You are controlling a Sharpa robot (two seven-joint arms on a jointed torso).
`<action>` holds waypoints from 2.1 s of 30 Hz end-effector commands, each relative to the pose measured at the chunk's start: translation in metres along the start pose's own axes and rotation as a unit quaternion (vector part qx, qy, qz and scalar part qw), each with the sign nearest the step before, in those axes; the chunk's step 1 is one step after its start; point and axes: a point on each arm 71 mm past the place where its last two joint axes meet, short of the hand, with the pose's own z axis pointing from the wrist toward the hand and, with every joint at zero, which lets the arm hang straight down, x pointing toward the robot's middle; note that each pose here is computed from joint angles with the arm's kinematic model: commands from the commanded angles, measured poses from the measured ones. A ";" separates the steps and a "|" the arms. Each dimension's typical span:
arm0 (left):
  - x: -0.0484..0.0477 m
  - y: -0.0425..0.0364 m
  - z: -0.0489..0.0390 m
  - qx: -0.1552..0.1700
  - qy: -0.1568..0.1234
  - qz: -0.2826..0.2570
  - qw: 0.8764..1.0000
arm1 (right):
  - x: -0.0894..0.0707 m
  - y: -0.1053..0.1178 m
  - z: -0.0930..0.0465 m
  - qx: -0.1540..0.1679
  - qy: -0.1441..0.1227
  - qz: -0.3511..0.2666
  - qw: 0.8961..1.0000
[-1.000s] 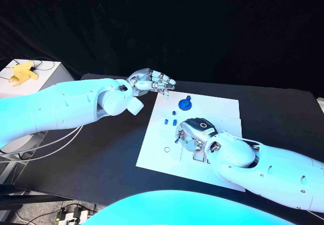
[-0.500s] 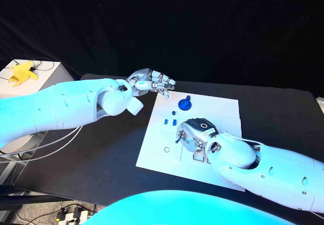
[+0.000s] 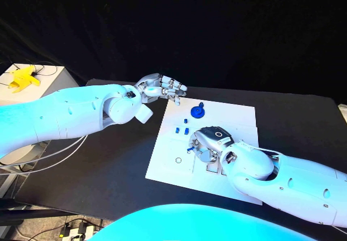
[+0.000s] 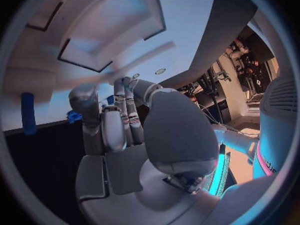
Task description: Assemble the parts on the task board
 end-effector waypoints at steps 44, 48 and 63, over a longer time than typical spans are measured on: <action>0.0019 -0.0006 0.0000 0.001 0.007 -0.002 1.000 | 0.007 -0.005 0.000 0.015 0.035 -0.007 0.999; 0.0019 -0.0006 0.0000 0.001 0.007 -0.002 1.000 | 0.006 -0.005 0.000 0.013 0.033 -0.007 0.999; 0.0018 -0.0005 0.0000 0.001 0.007 -0.001 1.000 | 0.004 -0.002 0.000 -0.005 0.019 0.004 1.000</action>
